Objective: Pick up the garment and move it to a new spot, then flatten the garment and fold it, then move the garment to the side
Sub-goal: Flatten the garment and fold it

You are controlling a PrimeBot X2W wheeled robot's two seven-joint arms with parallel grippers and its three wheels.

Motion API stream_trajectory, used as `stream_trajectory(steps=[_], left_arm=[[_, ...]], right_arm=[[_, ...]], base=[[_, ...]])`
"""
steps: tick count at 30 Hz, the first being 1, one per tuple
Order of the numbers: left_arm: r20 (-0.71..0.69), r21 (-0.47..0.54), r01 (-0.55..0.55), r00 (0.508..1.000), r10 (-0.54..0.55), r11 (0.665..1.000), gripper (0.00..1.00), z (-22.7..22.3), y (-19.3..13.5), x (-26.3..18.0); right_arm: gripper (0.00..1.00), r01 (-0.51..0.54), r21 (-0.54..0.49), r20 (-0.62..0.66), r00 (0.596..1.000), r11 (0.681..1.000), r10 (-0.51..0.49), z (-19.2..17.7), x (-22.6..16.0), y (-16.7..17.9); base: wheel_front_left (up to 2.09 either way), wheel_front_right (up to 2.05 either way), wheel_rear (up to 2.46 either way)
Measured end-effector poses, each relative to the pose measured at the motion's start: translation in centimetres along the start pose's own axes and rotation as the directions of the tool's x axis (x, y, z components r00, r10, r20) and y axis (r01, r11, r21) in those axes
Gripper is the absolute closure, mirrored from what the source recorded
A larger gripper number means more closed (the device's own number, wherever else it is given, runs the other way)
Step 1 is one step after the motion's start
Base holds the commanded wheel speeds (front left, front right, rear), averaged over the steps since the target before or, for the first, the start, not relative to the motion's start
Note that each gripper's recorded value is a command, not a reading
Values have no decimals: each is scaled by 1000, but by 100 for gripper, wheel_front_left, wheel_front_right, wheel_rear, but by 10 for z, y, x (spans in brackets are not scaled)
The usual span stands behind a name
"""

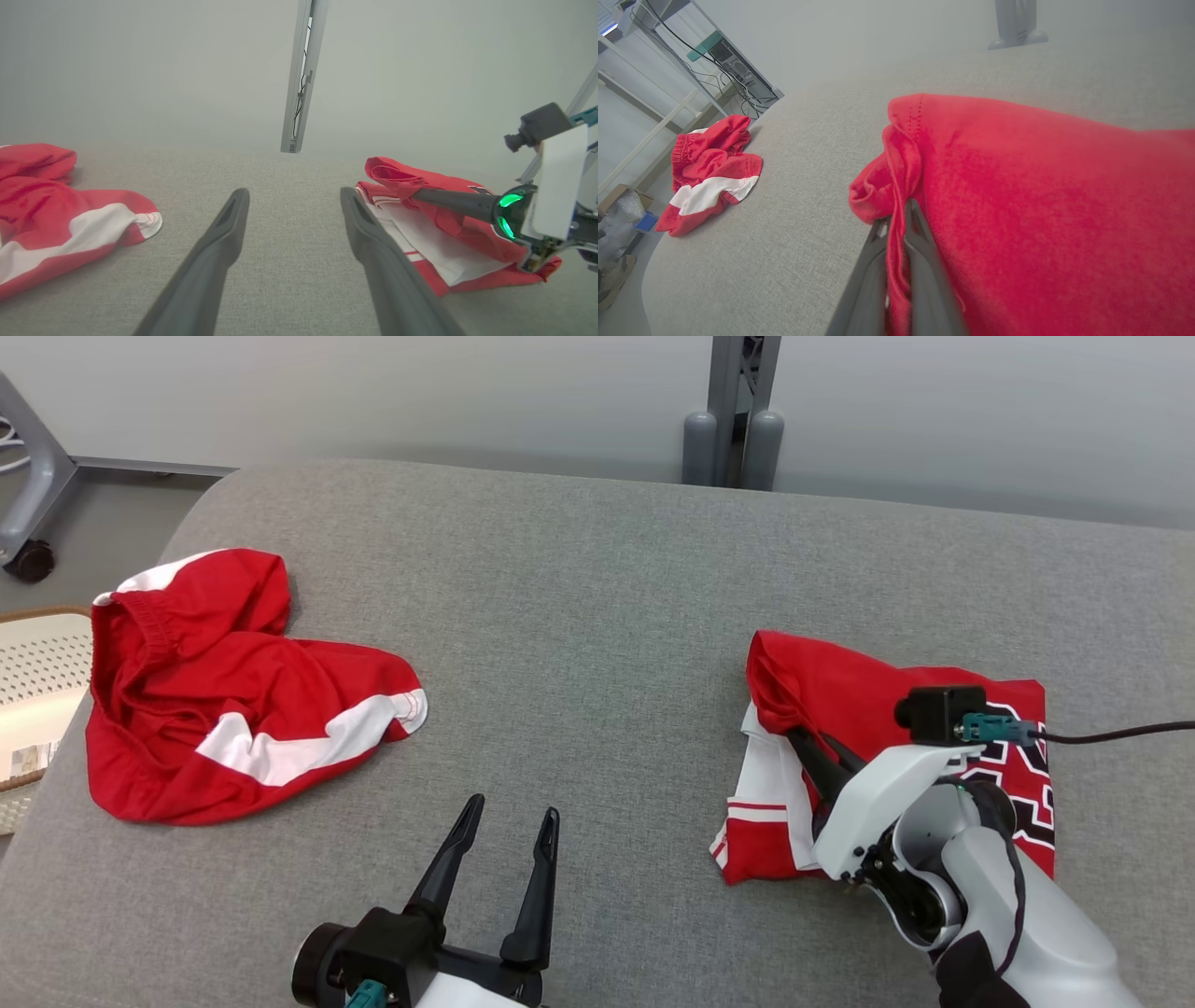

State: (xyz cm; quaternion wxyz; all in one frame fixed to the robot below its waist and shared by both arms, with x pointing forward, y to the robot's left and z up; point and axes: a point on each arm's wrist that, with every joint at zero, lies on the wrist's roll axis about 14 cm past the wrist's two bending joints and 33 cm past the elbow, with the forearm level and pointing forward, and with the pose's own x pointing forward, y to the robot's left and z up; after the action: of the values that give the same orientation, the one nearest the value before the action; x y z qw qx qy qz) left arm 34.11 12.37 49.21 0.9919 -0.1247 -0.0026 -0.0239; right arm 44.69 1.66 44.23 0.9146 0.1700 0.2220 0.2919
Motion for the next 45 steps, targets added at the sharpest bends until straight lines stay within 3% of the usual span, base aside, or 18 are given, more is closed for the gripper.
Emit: stream_trajectory(steps=[5,6,7,8,16,21,27,34,40,45], left_arm=[[2,2,-12,1000,12,1000,0,1,3,-2],[2,3,-12,1000,12,1000,0,1,3,-2],[2,3,-13,1000,13,1000,0,1,4,-2],[3,3,-13,1000,13,1000,0,1,4,-3],[2,4,6,1000,-6,1000,0,0,-1,-2],[1,8,32,999,-32,999,0,-1,-8,-1],[2,4,76,997,-76,997,0,-1,-20,6],[-4,-14,118,993,-118,993,0,-3,-35,16],[12,-31,129,992,-129,991,0,2,-40,22],[9,-35,141,990,-141,989,0,1,-44,23]], right_arm=[[99,13,5,-45,999,1000,-13,-17,1,0],[75,17,8,-47,999,1000,-17,-18,1,0],[45,21,8,-48,999,1000,-20,-19,1,-1],[0,23,12,-49,999,1000,-23,-20,1,-1],[0,-25,86,29,999,996,23,-7,-2,21],[0,-42,115,151,988,992,25,19,-11,24],[0,75,78,266,959,994,-93,43,-38,-25],[0,216,88,358,904,972,-233,51,-82,-77],[0,284,47,418,865,958,-278,52,-118,-93],[0,319,-49,476,841,946,-259,63,-143,-90]], base=[[0,0,0],[0,0,0],[0,0,0],[0,0,0],[0,0,0],[0,0,0],[0,0,0],[0,0,0],[0,0,0],[0,0,0]])
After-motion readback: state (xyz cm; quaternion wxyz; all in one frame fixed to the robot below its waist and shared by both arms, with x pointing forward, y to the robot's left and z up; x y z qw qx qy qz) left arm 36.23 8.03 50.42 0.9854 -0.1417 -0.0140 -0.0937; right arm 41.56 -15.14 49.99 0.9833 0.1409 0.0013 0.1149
